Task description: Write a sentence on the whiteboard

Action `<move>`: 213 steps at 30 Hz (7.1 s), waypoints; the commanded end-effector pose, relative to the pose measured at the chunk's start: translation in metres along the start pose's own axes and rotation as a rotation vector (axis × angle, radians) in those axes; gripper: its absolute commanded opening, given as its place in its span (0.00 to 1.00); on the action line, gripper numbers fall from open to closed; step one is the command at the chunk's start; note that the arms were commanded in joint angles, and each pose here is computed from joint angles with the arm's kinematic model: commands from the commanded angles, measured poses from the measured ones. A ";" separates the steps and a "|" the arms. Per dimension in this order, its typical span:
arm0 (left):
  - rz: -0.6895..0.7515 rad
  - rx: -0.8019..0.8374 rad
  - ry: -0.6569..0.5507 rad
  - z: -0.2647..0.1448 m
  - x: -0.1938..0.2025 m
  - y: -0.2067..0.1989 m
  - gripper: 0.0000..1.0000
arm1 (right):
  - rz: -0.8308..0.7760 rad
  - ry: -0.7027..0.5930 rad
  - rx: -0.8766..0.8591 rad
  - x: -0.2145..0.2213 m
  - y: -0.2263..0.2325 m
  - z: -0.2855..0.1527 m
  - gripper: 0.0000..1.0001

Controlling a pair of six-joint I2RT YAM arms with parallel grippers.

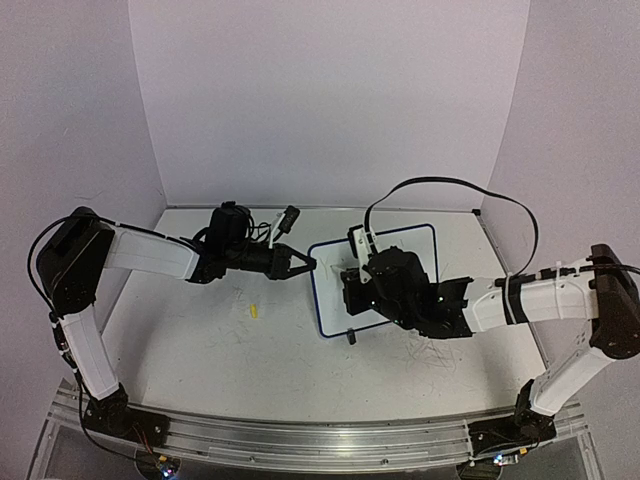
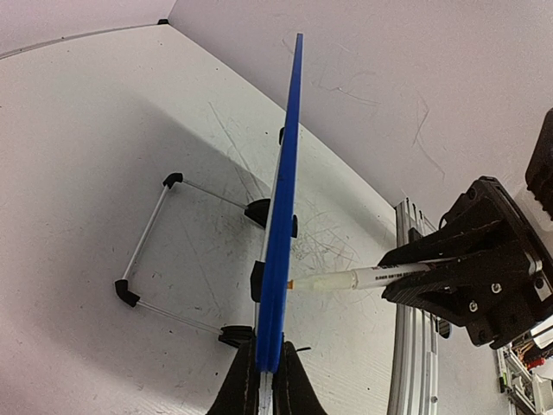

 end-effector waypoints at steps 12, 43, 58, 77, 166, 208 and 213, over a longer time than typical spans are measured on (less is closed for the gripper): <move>0.013 0.043 0.023 0.002 0.000 -0.010 0.00 | 0.026 0.026 -0.003 0.007 -0.003 0.000 0.00; 0.012 0.046 0.024 0.002 0.000 -0.010 0.00 | 0.033 -0.035 0.064 -0.009 -0.008 -0.006 0.00; 0.016 0.046 0.021 0.002 -0.001 -0.010 0.00 | 0.025 -0.047 0.046 -0.016 -0.001 0.002 0.00; 0.016 0.044 0.021 0.001 -0.001 -0.010 0.00 | 0.042 -0.019 0.002 -0.010 -0.003 -0.004 0.00; 0.014 0.051 0.023 0.002 -0.001 -0.011 0.00 | 0.055 -0.081 0.080 -0.027 -0.018 -0.005 0.00; 0.016 0.051 0.022 0.002 -0.001 -0.011 0.00 | 0.081 0.010 0.084 0.004 -0.039 -0.022 0.00; 0.019 0.052 0.020 0.002 -0.002 -0.011 0.00 | 0.121 -0.055 -0.005 -0.017 -0.039 -0.035 0.00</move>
Point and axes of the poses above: each gripper's point midway between its finger pads, its own z axis out along the fingers, its own y axis along the line the jaws close on, x = y × z, the point moved 9 cm from there along -z, back along the fingers, and after that the axes turned 10 degrees about z, right-handed, at the moved point
